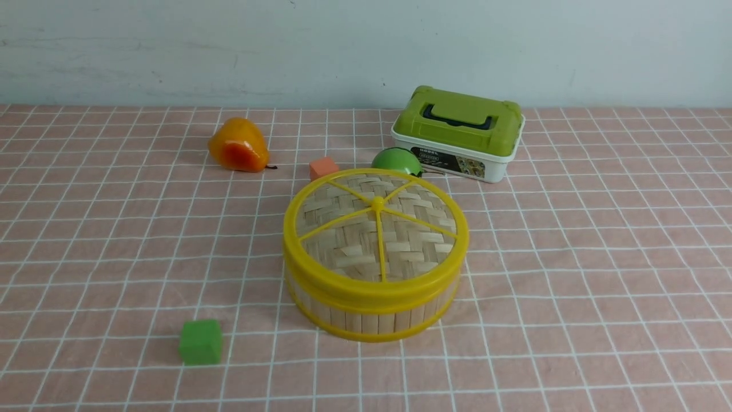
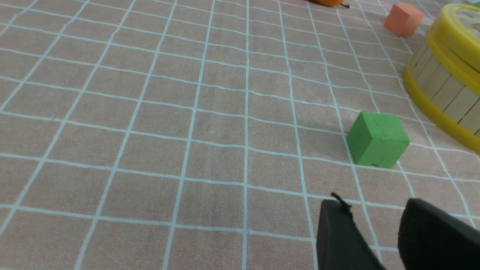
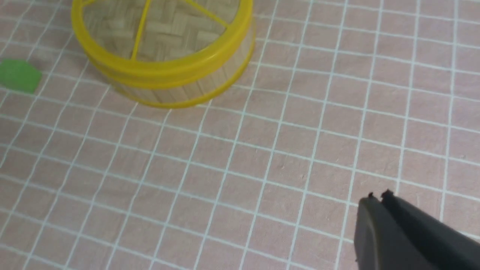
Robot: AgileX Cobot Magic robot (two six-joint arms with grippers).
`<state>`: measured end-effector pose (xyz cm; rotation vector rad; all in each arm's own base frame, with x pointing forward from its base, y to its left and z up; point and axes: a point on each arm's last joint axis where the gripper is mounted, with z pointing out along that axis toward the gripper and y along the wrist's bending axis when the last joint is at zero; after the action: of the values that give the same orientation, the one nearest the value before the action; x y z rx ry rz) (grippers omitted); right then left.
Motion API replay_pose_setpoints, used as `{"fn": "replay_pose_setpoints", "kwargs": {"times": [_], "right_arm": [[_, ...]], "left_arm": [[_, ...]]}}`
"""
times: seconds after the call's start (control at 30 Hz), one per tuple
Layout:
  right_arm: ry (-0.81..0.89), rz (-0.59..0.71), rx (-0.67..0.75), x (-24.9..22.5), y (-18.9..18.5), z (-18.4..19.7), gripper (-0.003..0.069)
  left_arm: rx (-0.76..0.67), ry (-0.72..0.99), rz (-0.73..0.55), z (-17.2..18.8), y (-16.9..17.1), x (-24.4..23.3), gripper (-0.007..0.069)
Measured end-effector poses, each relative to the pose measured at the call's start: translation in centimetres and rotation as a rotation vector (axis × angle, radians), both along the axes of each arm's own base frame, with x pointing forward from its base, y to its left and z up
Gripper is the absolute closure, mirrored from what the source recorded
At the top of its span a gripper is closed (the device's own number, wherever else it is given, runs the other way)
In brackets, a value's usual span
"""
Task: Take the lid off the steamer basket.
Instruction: Use the right arm to lift the lid of the steamer
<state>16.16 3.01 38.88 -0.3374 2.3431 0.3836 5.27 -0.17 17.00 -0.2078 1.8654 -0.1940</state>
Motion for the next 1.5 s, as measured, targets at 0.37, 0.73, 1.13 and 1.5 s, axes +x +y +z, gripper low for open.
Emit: {"fn": "replay_pose_setpoints", "kwargs": {"times": [0.37,0.73,1.13,1.5], "right_arm": [[0.167,0.308,-0.176,12.1,9.2,0.9,0.0655],[0.185,0.328,-0.239,22.0,20.3,-4.3,0.0419],[0.302,0.341,-0.201,25.6,23.3,-11.1,0.0188],[0.283,0.27,-0.159,26.8,23.8,-12.7,0.0288]], "left_arm": [[0.0,0.0,0.0,0.0,0.0,0.0,0.0386],[0.0,0.0,0.0,0.0,0.0,0.0,0.0386],[0.0,0.0,0.0,0.0,0.0,0.0,0.0386],[0.0,0.0,0.0,0.0,0.0,0.0,0.0386]]}}
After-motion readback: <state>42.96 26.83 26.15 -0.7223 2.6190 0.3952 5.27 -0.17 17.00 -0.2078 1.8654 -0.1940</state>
